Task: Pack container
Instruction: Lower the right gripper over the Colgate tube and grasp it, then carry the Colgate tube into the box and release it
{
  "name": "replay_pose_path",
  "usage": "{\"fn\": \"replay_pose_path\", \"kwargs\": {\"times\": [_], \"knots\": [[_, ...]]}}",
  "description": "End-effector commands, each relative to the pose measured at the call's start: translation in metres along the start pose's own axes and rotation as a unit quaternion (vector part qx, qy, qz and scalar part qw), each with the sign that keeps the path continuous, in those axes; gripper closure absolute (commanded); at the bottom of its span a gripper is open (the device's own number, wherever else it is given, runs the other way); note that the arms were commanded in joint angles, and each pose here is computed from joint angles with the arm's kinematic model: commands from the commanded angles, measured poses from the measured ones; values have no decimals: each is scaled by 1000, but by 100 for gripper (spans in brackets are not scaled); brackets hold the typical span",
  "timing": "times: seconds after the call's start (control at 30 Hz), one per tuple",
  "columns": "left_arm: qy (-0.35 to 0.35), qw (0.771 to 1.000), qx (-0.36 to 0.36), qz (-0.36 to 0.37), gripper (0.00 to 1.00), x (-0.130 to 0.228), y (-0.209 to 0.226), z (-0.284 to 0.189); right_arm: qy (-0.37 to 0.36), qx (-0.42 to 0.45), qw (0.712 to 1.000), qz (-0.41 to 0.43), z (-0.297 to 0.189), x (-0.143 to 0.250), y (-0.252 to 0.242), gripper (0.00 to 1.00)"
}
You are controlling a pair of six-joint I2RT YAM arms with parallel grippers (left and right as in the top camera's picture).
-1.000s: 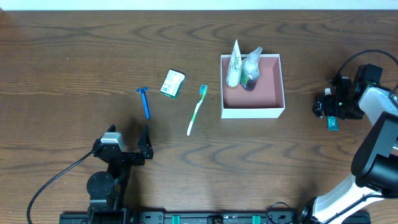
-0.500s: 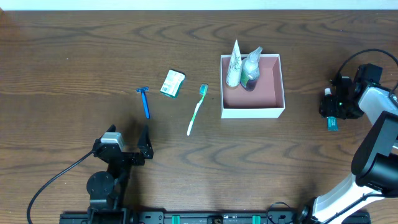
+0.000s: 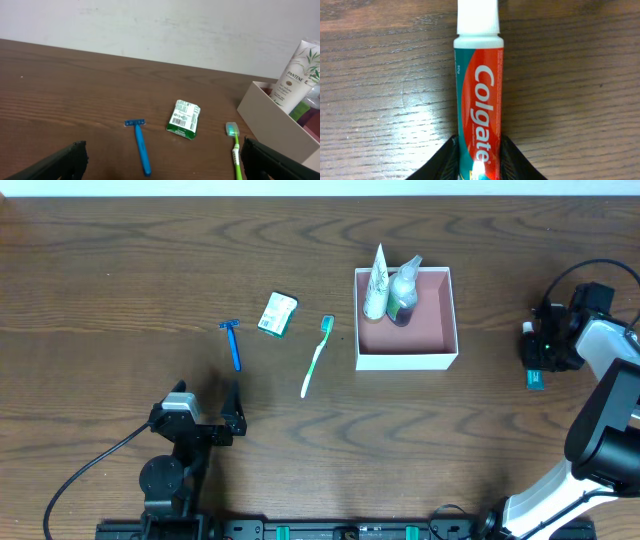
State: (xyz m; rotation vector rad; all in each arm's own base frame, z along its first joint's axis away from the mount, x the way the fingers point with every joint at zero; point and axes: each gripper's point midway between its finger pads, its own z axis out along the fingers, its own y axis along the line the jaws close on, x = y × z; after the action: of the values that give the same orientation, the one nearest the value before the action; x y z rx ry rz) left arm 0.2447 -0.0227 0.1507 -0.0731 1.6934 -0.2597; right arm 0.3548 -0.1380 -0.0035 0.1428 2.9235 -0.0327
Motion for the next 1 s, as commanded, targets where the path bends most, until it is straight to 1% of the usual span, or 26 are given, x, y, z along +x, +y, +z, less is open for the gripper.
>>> {"fn": "replay_pose_path", "kwargs": {"times": [0.0,0.03,0.13,0.33,0.47,0.6,0.77,0.97], "knots": [[27,1000,8,-8,2,17,-1,1,11,2,1000,6,5,1,4,76],[27,1000,8,-8,2,17,-1,1,11,2,1000,7,3,-1,4,76],[27,1000,8,-8,2,17,-1,1,16,0,1000,7,-7,-8,6,82],[27,1000,8,-8,2,17,-1,1,26,-5,999,17,-37,-25,12,81],[27,1000,8,-8,2,17,-1,1,32,-30,999,12,-67,-39,27,81],[27,1000,8,-8,2,17,-1,1,27,-95,995,1,-105,-54,61,81],[27,1000,8,-8,2,17,-1,1,0,-177,984,-35,-148,-75,116,79],[27,1000,8,-8,2,17,-1,1,-22,-195,978,-65,-155,-88,160,76]]}}
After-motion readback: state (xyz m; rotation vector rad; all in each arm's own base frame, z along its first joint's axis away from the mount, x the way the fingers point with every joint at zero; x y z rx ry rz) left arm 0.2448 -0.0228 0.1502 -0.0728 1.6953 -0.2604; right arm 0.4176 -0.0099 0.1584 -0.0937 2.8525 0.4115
